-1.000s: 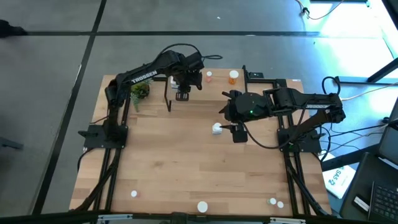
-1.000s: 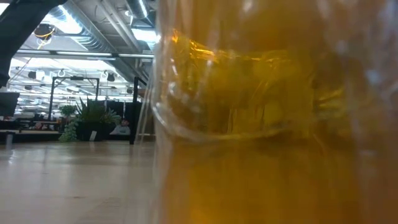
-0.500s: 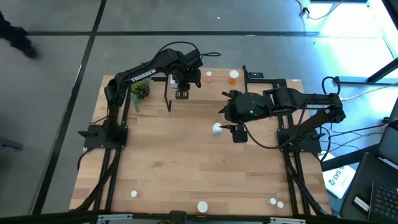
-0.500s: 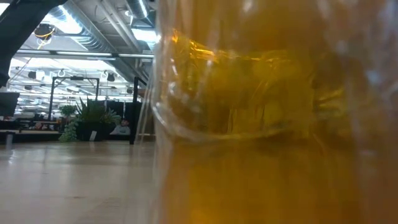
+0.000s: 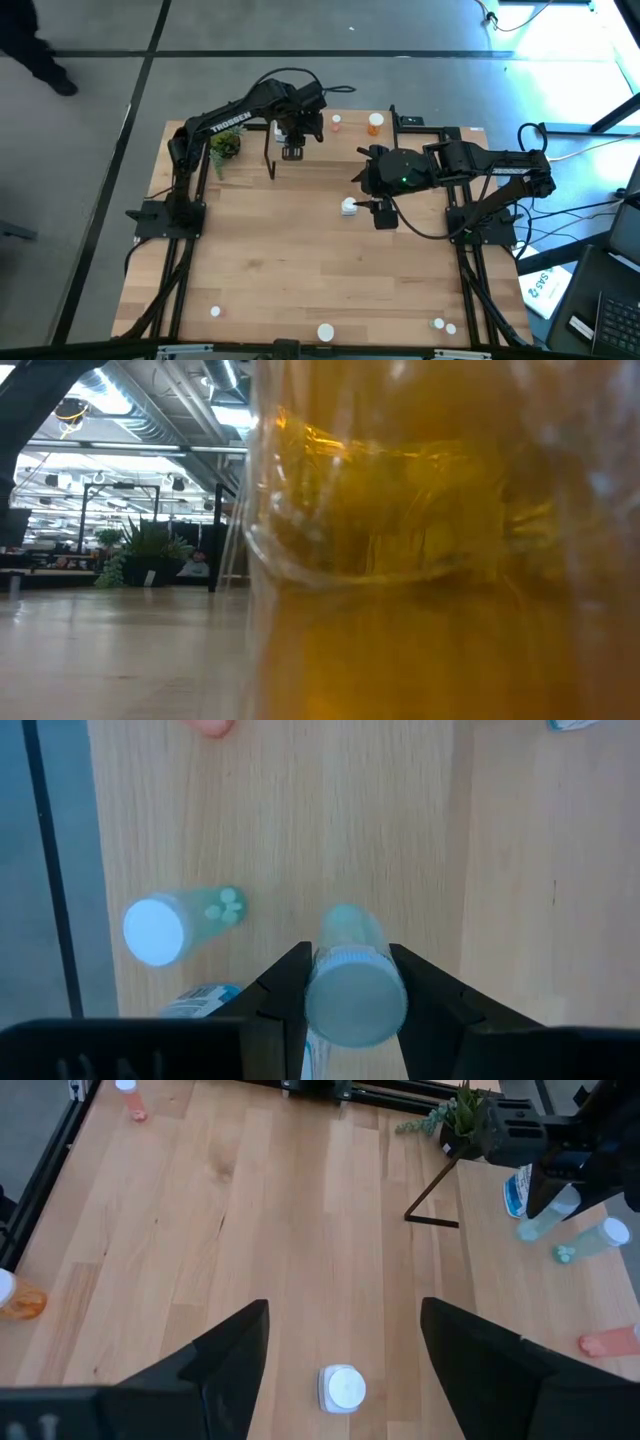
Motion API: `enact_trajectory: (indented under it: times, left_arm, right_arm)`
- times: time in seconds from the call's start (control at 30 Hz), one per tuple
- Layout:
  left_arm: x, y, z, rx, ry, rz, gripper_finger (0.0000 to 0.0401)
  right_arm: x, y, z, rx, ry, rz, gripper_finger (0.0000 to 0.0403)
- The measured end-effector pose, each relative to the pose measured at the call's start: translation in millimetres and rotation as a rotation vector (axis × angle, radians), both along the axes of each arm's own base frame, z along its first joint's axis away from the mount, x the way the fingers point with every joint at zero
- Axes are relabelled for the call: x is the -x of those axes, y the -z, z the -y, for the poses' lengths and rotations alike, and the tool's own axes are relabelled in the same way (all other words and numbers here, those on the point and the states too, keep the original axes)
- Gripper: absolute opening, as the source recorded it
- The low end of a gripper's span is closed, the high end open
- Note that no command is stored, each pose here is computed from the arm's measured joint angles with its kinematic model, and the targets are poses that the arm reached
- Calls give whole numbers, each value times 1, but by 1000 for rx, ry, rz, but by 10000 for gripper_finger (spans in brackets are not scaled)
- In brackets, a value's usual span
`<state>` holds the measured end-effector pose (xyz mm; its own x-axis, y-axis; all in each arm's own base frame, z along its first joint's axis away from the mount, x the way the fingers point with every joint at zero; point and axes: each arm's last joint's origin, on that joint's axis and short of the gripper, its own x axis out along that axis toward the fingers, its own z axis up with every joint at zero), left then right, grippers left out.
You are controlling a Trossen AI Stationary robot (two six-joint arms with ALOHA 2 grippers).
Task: Pick and place medicine bottles onto shelf by color
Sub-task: Put the top blue pill bottle on the shelf aligned with the other blue pill bottle
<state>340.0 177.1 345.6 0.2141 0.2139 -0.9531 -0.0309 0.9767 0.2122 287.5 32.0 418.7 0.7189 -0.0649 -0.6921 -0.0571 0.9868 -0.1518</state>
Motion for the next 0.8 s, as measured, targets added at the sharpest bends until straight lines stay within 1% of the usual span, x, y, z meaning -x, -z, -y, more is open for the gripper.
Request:
enact_trajectory:
  times: [0.23, 0.5, 0.8]
  left_arm:
    - [0, 15, 0, 21, 0, -45, 110]
    - [-7, 15, -2, -17, 36, 6, 110]
    - [-5, 14, -5, -25, 28, 1, 110]
  right_arm:
    - [0, 0, 0, 0, 0, 0, 264]
    - [0, 0, 0, 0, 0, 0, 264]
    - [0, 0, 0, 0, 0, 0, 264]
